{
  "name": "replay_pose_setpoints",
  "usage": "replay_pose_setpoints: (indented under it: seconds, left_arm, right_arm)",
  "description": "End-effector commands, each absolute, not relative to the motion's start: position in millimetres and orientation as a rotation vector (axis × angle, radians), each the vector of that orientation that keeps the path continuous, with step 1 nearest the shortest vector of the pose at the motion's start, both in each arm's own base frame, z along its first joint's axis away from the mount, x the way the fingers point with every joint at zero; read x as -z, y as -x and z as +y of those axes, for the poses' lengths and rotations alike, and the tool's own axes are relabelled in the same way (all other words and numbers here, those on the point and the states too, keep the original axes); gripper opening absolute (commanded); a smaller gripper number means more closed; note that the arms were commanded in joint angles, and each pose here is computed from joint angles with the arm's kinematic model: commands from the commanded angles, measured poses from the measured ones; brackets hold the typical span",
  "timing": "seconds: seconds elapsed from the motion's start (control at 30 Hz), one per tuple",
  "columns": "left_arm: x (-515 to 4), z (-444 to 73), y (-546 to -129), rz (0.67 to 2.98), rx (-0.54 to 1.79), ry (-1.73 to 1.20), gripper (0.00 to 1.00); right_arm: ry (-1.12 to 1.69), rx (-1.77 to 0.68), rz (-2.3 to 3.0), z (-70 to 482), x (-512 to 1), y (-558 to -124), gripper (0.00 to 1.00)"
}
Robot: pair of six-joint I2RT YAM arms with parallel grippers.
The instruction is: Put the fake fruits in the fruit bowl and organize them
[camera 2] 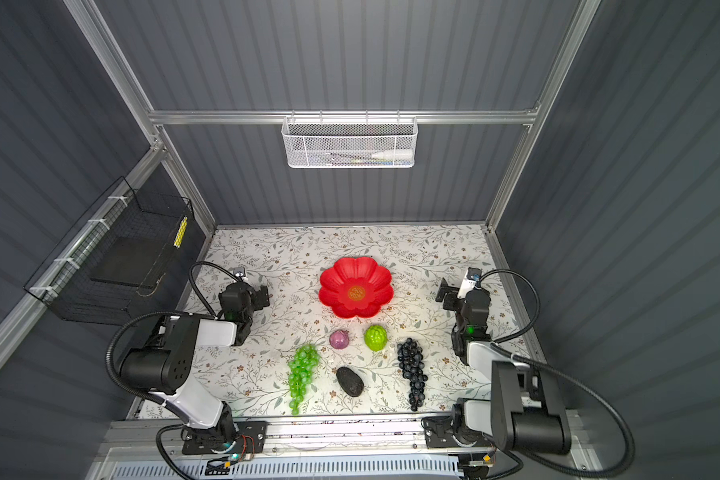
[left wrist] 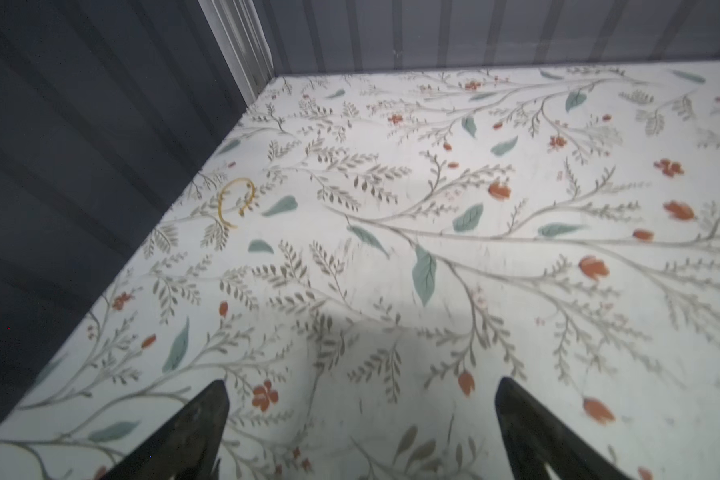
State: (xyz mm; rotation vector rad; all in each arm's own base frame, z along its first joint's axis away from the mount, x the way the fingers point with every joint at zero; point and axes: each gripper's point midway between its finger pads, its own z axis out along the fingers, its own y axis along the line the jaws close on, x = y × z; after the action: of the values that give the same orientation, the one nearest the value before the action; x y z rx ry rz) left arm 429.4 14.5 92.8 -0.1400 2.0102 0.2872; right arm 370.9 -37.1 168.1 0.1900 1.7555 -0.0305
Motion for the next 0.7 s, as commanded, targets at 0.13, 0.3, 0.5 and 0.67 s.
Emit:
replay_pose_setpoints:
  seconds: [0.13, 0.3, 0.5, 0.67]
  left_arm:
    - [-156.2, 23.8, -430.8, 2.15, -0.359, 0.284, 1.0]
    - [-160.8, -10.7, -410.3, 2.34, -0.234, 0.313, 1.0]
    - [-129.5, -83.4, -368.5, 2.565, 0.039, 0.148, 0.96]
    - [-117.7, -147.5, -333.3, 2.728, 0.236, -0.071, 0.92]
  right_arm:
    - [-0.321, -0.094, 1.808, -32.5, -239.0, -360.4, 0.92]
    - [-0.292, -0.317, 1.919, 10.4, -246.3, -345.8, 0.88]
    - [-0.011, -0.376, 2.132, 81.9, -240.9, -325.5, 0.87]
    - [0.039, -0.407, 2.202, 107.4, -223.4, -314.5, 0.84]
